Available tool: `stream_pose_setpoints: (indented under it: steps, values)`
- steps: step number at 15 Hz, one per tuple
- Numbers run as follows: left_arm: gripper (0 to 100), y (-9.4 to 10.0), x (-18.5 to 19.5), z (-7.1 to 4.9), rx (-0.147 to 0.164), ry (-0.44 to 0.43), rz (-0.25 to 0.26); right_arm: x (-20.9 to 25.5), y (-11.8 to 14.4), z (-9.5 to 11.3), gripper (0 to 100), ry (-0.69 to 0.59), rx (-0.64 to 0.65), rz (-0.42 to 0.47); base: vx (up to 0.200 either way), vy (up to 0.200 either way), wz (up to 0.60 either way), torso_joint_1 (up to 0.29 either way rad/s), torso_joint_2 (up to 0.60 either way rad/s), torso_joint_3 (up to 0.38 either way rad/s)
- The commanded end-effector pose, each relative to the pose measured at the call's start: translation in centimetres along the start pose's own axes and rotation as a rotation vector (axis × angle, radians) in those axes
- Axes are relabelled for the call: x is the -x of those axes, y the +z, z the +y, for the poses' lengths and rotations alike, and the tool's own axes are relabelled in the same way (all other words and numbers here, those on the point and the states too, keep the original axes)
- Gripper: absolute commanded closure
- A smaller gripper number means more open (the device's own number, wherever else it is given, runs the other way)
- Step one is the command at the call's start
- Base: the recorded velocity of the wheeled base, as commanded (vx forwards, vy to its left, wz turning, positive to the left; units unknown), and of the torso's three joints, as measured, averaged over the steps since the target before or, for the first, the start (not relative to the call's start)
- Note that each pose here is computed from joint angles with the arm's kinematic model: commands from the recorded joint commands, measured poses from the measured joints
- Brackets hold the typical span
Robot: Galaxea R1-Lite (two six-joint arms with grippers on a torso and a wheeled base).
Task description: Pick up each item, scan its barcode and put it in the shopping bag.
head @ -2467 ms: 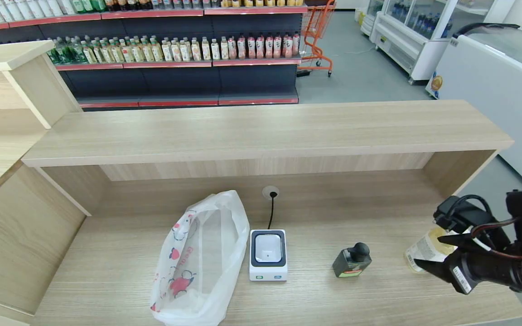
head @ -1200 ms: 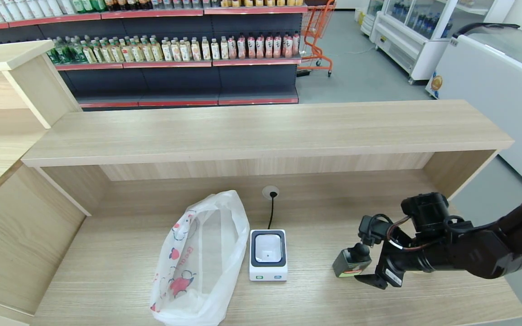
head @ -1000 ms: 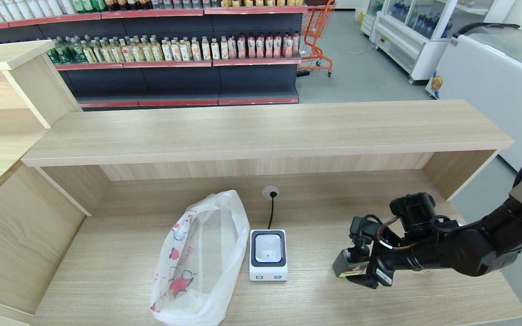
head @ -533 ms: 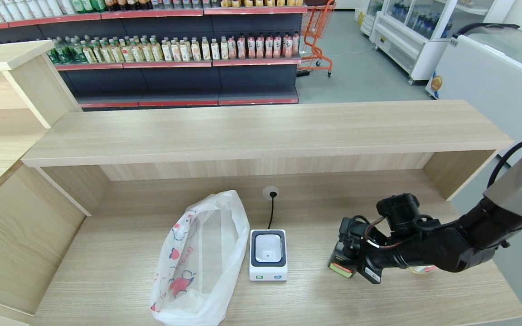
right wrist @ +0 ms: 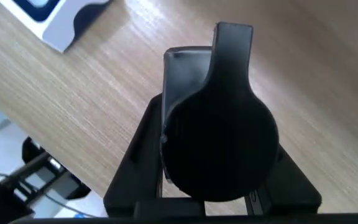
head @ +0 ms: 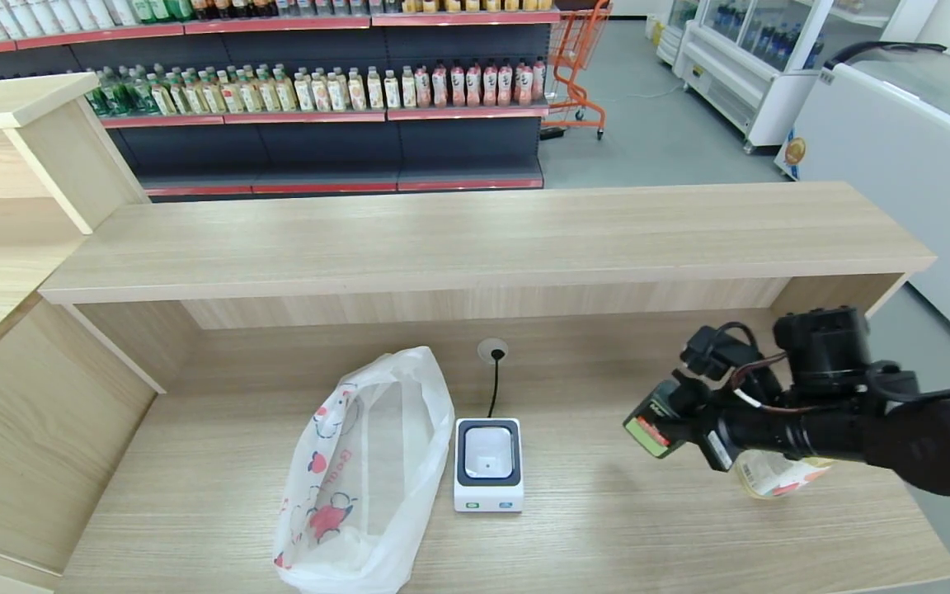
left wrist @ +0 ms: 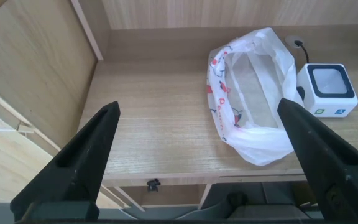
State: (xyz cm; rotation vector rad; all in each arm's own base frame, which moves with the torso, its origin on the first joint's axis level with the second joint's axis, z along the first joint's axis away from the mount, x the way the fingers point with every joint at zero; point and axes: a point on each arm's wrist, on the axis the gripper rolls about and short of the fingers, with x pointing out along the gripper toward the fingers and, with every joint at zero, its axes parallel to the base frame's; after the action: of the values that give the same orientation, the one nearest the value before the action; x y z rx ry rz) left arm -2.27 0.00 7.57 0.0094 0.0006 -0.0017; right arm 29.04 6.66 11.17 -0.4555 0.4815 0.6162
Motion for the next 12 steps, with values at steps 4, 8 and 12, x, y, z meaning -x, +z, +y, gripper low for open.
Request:
stream_pose_setpoints:
  steps: [4, 8, 12]
  values:
    - [0, 0.0, 0.0, 0.0, 0.0, 0.0, 0.001, 12.0, -0.8, 0.9, 100, -0.339, 0.375, -0.217, 0.0, 0.0, 0.0, 0.0, 0.0, 0.0]
    - [0, 0.0, 0.0, 0.0, 0.0, 0.0, 0.001, 12.9, -0.9, 2.3, 100, -0.231, 1.005, -0.486, 0.0, 0.0, 0.0, 0.0, 0.0, 0.0]
    - [0, 0.0, 0.0, 0.0, 0.0, 0.0, 0.001, 10.0, -2.0, 4.9, 100, -0.052, 1.7, -0.724, 0.0, 0.0, 0.0, 0.0, 0.0, 0.0]
